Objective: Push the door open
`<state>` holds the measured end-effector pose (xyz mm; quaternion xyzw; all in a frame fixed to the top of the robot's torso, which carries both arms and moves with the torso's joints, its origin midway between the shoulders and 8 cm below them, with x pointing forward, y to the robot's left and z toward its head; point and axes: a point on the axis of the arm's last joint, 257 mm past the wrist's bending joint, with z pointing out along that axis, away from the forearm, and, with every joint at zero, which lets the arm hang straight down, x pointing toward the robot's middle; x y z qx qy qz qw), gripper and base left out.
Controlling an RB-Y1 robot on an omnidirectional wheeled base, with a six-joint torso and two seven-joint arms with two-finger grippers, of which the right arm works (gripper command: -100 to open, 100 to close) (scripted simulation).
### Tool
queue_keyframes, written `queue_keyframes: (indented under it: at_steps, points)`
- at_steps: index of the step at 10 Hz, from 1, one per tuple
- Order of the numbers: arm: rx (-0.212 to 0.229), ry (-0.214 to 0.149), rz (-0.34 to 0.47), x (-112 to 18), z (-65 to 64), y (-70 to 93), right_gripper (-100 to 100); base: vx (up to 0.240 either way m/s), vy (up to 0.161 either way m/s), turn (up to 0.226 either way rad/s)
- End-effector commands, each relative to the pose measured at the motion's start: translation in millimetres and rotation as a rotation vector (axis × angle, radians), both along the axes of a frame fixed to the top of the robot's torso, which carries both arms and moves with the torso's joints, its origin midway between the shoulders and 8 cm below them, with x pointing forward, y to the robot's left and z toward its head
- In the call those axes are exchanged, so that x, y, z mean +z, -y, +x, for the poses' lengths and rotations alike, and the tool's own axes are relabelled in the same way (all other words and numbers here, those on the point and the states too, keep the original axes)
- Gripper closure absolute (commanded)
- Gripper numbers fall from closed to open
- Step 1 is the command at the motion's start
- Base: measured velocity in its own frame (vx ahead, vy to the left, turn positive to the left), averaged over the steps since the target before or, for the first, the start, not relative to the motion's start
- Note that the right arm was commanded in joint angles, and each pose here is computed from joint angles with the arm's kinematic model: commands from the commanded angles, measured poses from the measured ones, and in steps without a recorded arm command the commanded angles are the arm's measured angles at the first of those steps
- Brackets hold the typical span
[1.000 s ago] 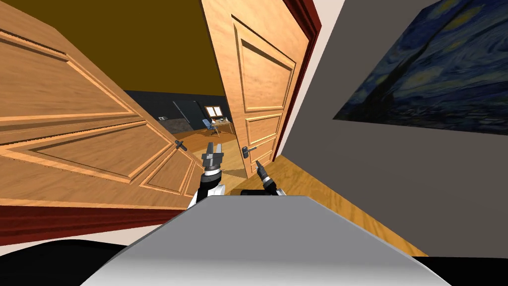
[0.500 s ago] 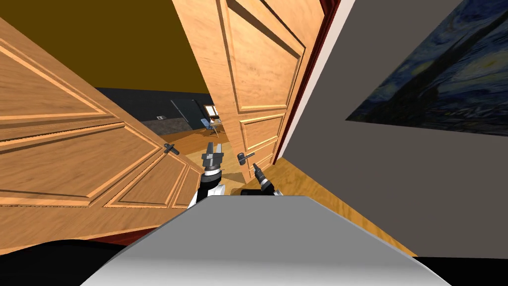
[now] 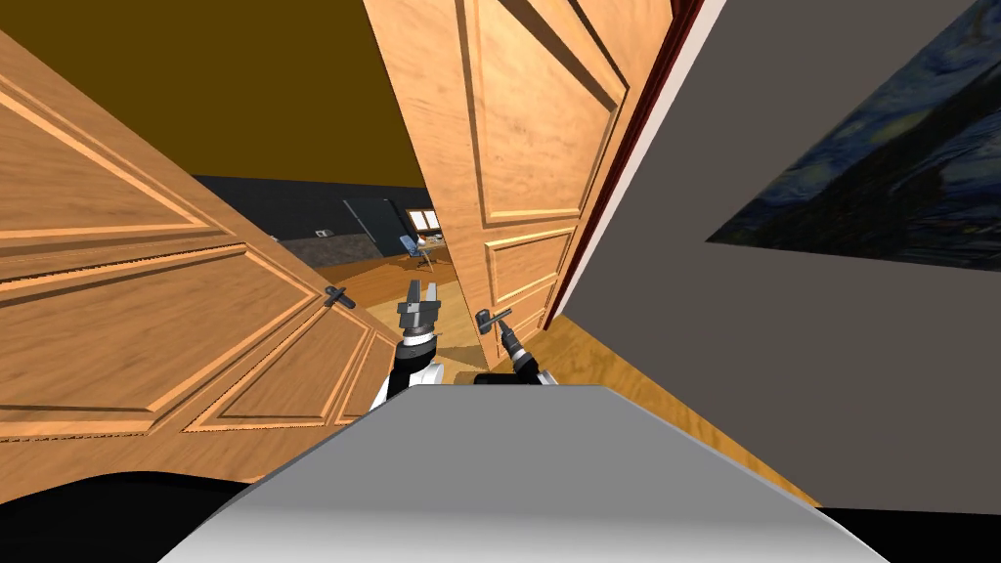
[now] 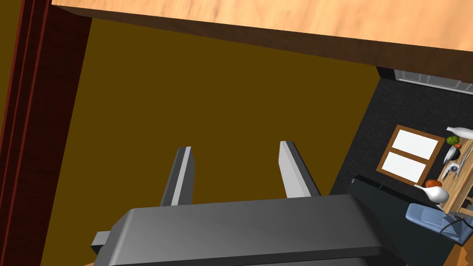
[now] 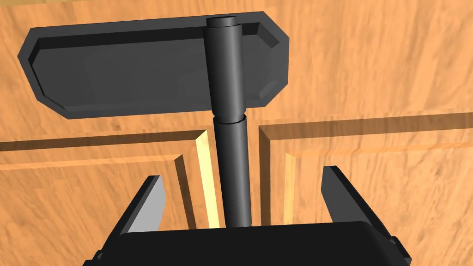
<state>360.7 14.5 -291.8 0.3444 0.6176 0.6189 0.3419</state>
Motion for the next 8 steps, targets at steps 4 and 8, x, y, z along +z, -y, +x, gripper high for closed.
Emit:
queue_keyframes:
  at_steps: [4, 8]
  points:
    - [-0.009, -0.006, 0.002, -0.4, 7.4, -1.2, -100, 0.148, 0.087, 0.026]
    - [-0.009, -0.006, 0.002, -0.4, 7.4, -1.2, 100, -0.011, -0.008, 0.002]
